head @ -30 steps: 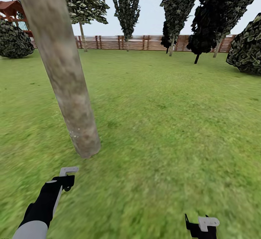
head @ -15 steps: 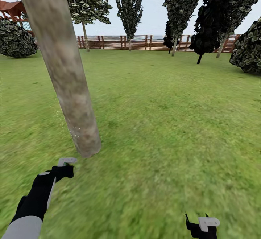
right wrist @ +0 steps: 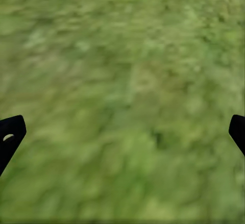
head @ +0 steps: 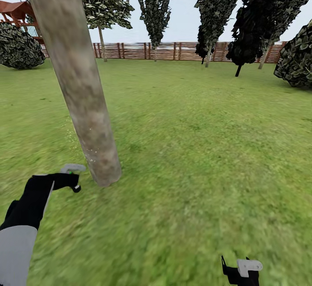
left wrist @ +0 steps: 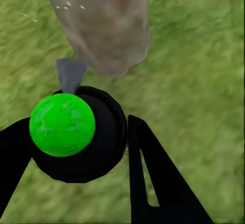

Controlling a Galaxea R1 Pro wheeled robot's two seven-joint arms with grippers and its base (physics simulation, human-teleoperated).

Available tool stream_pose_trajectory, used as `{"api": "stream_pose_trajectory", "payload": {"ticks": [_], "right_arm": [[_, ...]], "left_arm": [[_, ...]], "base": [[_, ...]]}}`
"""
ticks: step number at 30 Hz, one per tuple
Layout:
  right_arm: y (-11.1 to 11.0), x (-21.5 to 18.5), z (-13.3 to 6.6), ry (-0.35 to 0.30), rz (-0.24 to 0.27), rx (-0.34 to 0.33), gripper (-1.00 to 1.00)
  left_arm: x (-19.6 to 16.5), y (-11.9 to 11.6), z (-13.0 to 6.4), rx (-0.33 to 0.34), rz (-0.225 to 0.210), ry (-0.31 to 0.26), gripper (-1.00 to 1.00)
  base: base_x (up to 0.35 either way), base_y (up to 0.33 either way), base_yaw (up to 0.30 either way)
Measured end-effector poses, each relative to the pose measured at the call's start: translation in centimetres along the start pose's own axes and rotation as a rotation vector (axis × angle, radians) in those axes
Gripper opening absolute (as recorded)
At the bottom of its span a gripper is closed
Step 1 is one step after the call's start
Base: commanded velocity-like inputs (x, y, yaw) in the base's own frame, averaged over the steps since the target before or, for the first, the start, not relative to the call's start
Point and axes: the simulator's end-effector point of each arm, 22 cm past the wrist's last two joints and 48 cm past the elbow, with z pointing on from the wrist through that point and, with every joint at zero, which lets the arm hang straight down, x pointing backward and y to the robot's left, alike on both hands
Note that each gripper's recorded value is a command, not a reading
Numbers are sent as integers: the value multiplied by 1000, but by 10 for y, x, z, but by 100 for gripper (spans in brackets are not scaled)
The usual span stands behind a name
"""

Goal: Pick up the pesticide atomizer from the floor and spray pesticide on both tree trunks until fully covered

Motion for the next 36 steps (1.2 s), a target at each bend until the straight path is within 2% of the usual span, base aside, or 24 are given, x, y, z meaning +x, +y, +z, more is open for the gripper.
{"api": "stream_pose_trajectory", "payload": {"ticks": [4, 6, 7, 10, 12, 15, 18, 20, 23, 27, 33, 36], "right_arm": [[0, 0, 0, 0, 0, 0, 100], [0, 0, 0, 0, 0, 0, 100], [0, 0, 0, 0, 0, 0, 100], [0, 0, 0, 0, -1, -1, 100], [0, 0, 0, 1, -1, -1, 100], [0, 0, 0, 1, -1, -1, 100], [0, 0, 0, 1, -1, 0, 100], [0, 0, 0, 1, -1, -1, 100], [0, 0, 0, 1, -1, -1, 100], [0, 0, 0, 2, -1, -1, 100], [0, 0, 0, 1, 0, 0, 100], [1, 0, 0, 1, 1, 1, 100]], "left_arm": [[-4, -31, 0, 102, 1, -5, -100], [-8, -41, 1, 122, 0, -10, -100], [-8, -39, 1, 119, 2, -9, -100], [-33, -7, -8, 73, 9, -36, -100], [-39, 10, -14, 47, 1, -25, -100], [-38, 1, -14, 60, -1, -15, -100], [-40, -26, -10, 89, 51, -7, -100], [-43, -25, -11, 85, 59, -11, -100], [-43, -20, -12, 77, 60, -11, -100], [-37, -1, -14, 48, 55, -2, -100], [-36, 19, -18, 22, 8, -12, -100], [-29, 22, -15, 8, 18, 8, -100]], "base": [[0, 0, 0], [0, 0, 0], [0, 0, 0], [0, 0, 0], [0, 0, 0], [6, 0, 0], [248, 12, 0], [323, 93, 0], [306, 184, 0], [133, 107, 0], [7, 6, 45], [0, 0, 228]]}}
